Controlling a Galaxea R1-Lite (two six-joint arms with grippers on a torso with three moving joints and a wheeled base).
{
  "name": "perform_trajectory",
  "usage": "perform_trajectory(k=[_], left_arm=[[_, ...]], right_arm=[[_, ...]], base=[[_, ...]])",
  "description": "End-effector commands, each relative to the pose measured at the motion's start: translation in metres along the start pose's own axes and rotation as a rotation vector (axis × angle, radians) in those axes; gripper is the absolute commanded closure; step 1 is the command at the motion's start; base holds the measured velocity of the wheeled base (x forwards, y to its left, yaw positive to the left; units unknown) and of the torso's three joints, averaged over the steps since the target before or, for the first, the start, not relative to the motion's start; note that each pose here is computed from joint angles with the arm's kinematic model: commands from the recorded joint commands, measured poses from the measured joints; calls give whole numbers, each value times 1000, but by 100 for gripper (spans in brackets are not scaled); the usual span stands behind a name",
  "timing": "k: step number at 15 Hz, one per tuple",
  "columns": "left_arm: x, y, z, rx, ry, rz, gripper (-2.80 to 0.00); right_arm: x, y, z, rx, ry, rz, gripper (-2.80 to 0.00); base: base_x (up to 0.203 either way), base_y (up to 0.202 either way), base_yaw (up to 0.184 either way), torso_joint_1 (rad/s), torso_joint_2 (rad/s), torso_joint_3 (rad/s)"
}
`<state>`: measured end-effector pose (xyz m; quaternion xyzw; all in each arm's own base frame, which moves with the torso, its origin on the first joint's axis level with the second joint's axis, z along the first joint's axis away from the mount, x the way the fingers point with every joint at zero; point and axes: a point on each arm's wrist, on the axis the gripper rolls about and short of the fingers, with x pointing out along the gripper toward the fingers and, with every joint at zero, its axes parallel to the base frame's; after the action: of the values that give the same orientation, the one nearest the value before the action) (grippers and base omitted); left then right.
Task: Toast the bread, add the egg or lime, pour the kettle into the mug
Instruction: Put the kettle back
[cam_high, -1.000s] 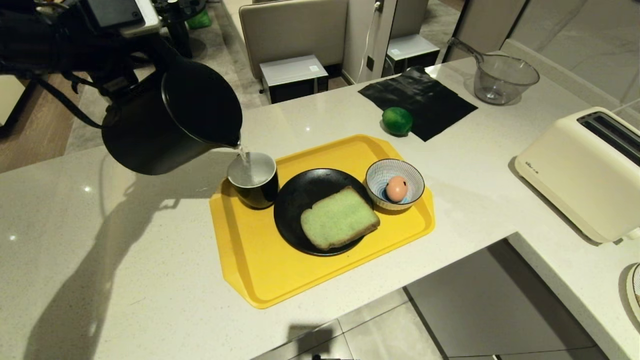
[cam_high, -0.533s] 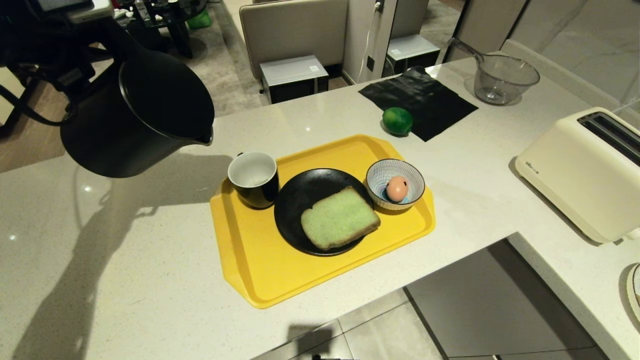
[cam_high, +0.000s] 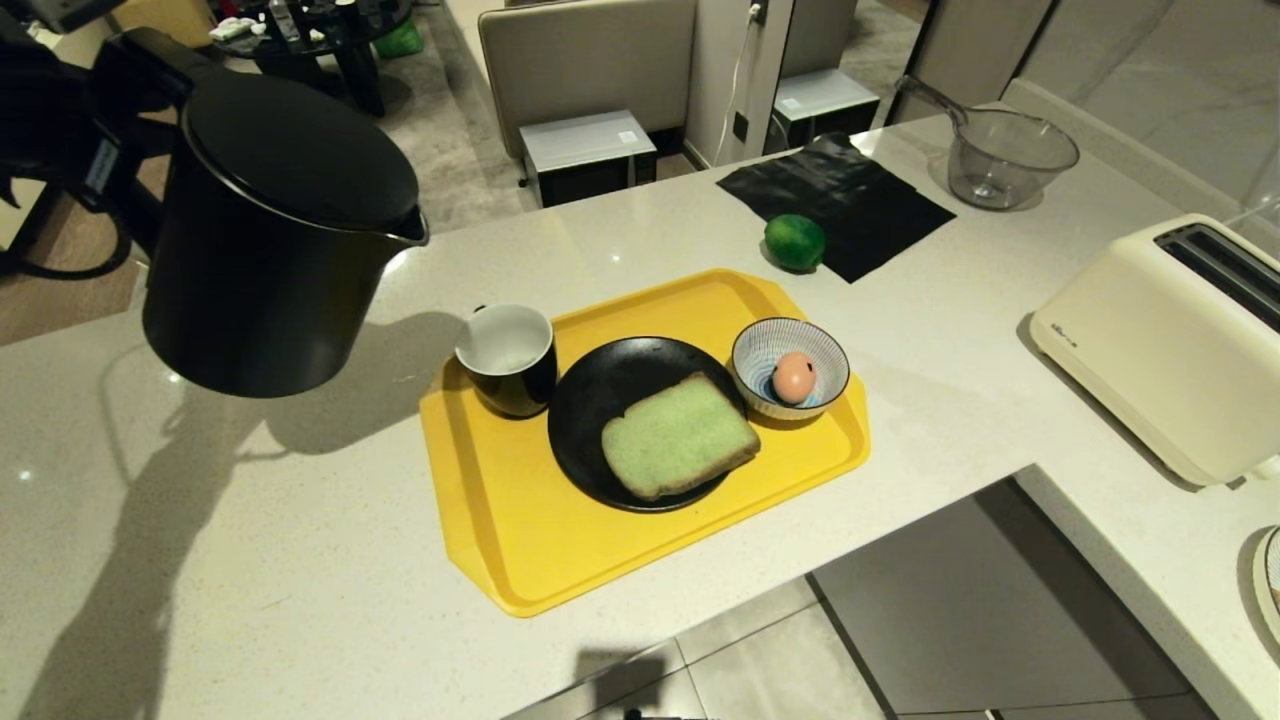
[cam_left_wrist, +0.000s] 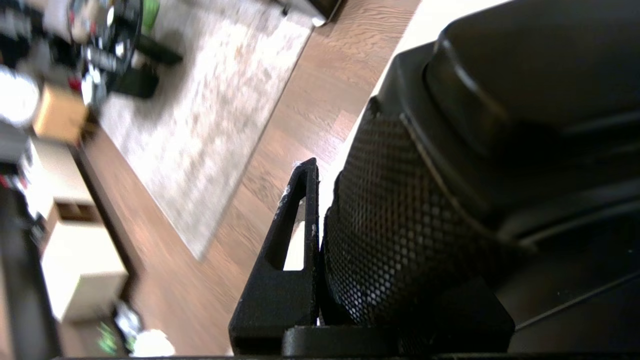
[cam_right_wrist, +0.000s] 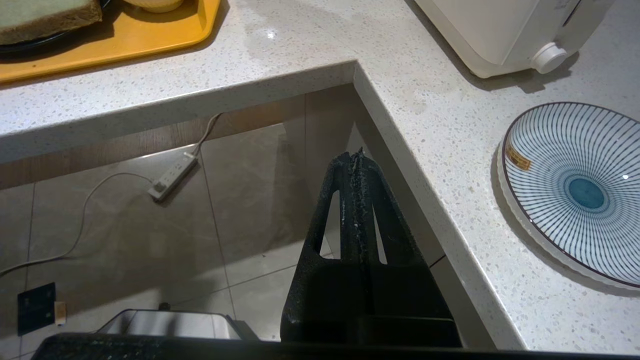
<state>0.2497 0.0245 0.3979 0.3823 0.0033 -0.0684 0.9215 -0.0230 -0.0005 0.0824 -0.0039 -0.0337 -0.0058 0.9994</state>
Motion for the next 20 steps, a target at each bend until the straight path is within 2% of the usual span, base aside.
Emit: perform_trajectory(k=[1, 5, 9, 10, 11, 13, 17, 20], left_arm=[[-19, 17, -11, -64, 2, 32, 0], [-41, 33, -20, -191, -25, 45, 0], [-46, 28, -29, -502, -3, 31, 0], [-46, 25, -32, -558, 9, 24, 0], [-47, 21, -35, -590, 14, 21, 0], [-42, 12, -47, -618, -5, 31, 0], [-32, 3, -70, -609, -166, 113, 0], [-29, 4, -83, -577, -211, 92, 0]], right_arm=[[2, 0, -7, -1, 27, 1, 0], [2, 0, -7, -1, 26, 1, 0], [2, 0, -7, 0, 27, 1, 0], [2, 0, -7, -1, 28, 1, 0], [2, 0, -7, -1, 27, 1, 0], [2, 0, -7, -1, 28, 1, 0], [2, 0, -7, -1, 27, 1, 0], [2, 0, -7, -1, 28, 1, 0]], base=[[0, 0, 0, 0, 0, 0], [0, 0, 0, 0, 0, 0], [0, 0, 0, 0, 0, 0], [0, 0, 0, 0, 0, 0], [0, 0, 0, 0, 0, 0], [0, 0, 0, 0, 0, 0], [0, 0, 0, 0, 0, 0], [0, 0, 0, 0, 0, 0]])
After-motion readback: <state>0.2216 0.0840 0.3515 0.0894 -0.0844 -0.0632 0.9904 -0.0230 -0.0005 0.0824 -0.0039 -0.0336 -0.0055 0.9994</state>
